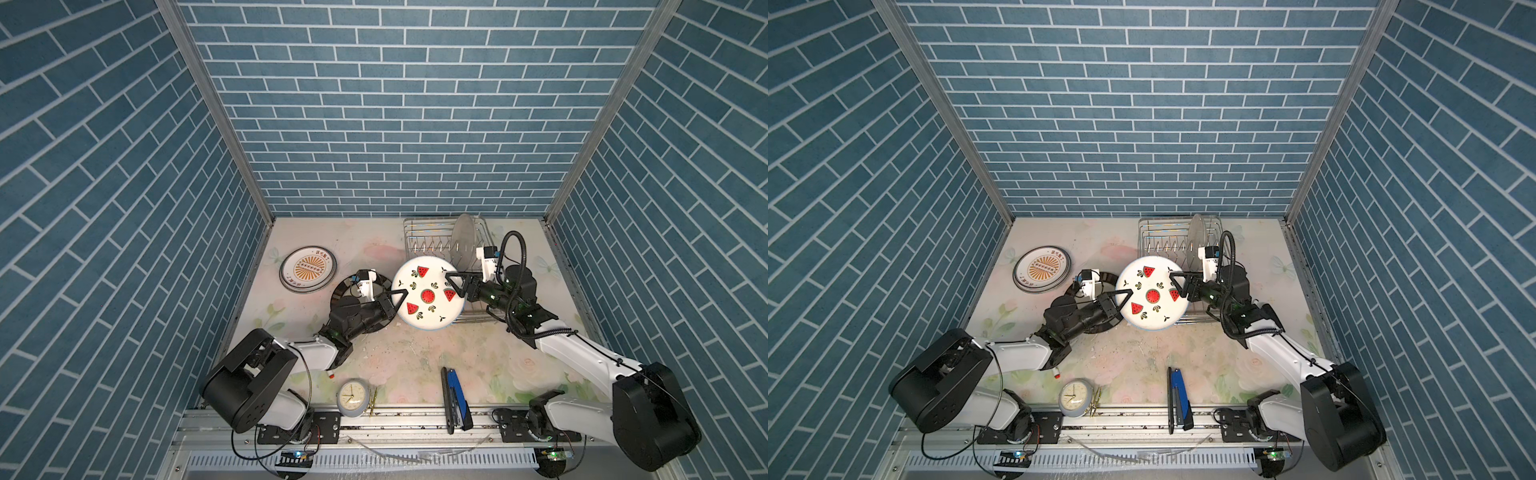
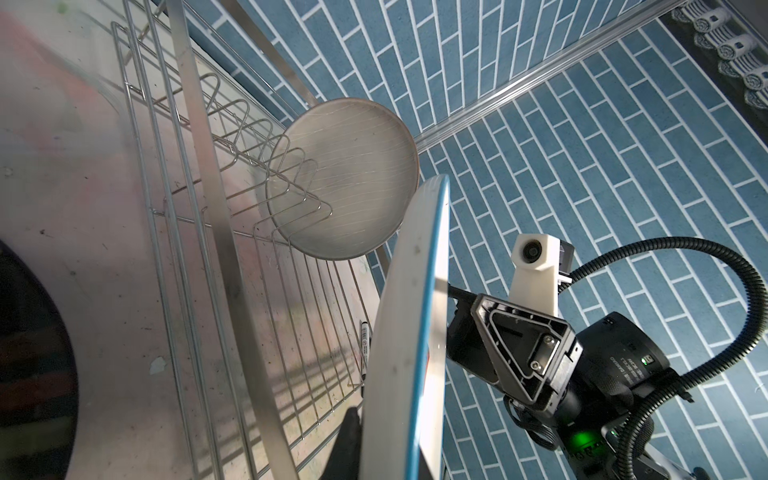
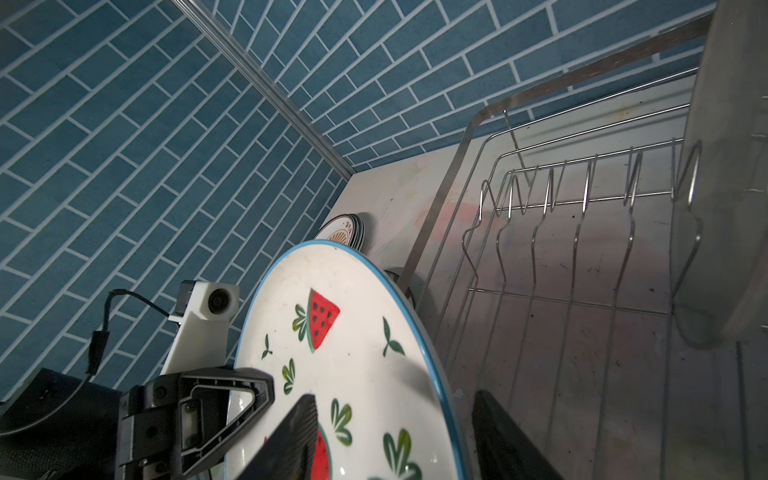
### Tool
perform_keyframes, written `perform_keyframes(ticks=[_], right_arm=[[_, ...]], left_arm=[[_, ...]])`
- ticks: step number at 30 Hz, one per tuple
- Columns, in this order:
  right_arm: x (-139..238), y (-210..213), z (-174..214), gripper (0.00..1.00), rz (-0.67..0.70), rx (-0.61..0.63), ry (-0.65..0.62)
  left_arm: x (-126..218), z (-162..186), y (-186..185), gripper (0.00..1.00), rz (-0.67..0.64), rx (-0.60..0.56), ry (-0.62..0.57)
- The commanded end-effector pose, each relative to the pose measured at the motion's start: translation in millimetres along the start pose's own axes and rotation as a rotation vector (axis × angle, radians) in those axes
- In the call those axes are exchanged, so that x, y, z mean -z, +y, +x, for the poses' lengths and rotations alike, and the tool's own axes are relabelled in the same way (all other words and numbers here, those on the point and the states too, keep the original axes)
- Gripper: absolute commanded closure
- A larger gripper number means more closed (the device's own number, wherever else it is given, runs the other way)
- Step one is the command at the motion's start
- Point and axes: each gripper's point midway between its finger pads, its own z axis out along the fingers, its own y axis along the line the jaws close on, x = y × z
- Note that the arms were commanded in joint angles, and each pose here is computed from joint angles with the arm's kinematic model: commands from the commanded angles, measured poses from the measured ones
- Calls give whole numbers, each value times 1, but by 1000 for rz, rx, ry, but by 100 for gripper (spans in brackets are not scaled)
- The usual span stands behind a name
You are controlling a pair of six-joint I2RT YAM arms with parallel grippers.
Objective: Unload the plates from the dish rack
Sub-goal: 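Carry the watermelon plate toward the striped plate with the left gripper while the right releases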
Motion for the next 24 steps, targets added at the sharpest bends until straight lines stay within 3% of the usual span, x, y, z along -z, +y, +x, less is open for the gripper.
perform_keyframes(ticks=[1,7,9,24], right_arm=[[-5,16,-7,38,-45,38,9],[-9,16,-1,19,-3,68,26],[-11,17,-1,2,14,84,32],[-31,41,3,1,6,177,35]], left_arm=[[6,-24,-37,100,134,-34,-94],[16,-35,-32,100,136,3,-140],[22,-40,-30,100,129,12,-155],[66,-73,-8,100,46,54,-282]])
